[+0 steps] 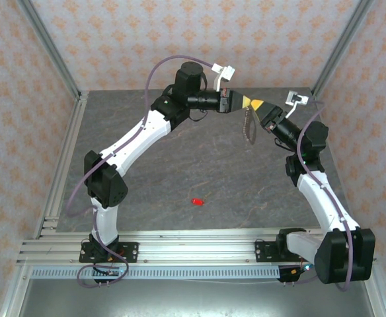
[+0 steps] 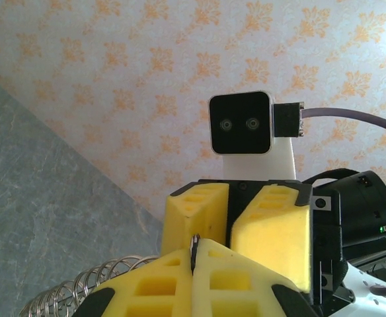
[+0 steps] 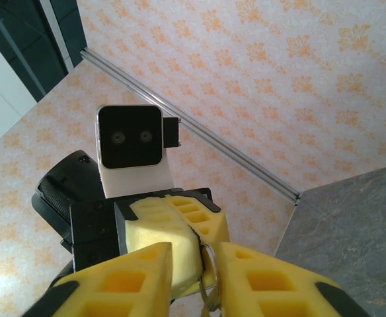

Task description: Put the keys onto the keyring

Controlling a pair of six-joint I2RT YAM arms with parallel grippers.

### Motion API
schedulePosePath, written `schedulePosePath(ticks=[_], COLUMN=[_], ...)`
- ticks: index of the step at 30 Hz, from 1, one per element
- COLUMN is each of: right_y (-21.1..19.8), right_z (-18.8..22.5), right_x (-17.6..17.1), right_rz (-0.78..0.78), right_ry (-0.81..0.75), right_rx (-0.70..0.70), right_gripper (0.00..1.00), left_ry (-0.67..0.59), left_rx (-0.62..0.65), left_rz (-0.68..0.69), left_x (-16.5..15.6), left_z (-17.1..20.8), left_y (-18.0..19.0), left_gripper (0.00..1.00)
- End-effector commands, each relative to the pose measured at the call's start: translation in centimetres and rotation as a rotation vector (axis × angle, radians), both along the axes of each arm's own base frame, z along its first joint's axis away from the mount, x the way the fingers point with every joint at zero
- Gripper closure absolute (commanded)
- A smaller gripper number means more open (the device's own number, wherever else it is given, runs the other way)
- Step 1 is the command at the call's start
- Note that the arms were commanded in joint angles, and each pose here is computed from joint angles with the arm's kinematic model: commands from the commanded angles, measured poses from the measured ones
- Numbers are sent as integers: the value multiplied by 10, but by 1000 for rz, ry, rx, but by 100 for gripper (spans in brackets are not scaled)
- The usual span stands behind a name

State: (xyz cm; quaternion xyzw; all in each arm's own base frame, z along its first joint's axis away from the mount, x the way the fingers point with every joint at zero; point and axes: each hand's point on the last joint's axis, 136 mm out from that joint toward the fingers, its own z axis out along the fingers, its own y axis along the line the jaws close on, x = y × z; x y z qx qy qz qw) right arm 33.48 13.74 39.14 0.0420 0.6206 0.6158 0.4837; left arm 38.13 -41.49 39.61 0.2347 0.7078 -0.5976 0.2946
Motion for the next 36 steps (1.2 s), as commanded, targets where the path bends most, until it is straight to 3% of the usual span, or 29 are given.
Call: schedulePosePath(ticks=[1, 6, 12, 16, 18, 21, 29, 36], right_y=[6, 7, 5, 2, 1, 0, 4, 7], right_z=[24, 21, 16, 12, 12, 12, 12, 13], right_x=[-11, -10, -9, -5, -5, -4, -3, 0], right_rz=[34, 36, 22, -2, -9, -10, -16, -22], right_ry=[-87, -81, -73, -61, -61, -63, -62, -57], right_rx=[2, 0, 2, 16, 31, 54, 87, 118], right_gripper=[83, 99, 100, 100, 100, 100, 100, 100], left_ry=[-53, -53, -53, -43, -31, 2, 43, 62], left_rx=[-28, -28, -22, -53, -101, -176, -263, -306], left_rz=[-33, -29, 15, 174, 256, 325, 405, 396], left_x=[-5, -5, 0, 13, 18, 20, 14, 6], left_z=[19, 18, 20, 32, 37, 41, 33, 29], left_y=[2, 2, 5, 23, 33, 43, 49, 40], left_gripper=[100, 100, 100, 57, 50, 50, 67, 68])
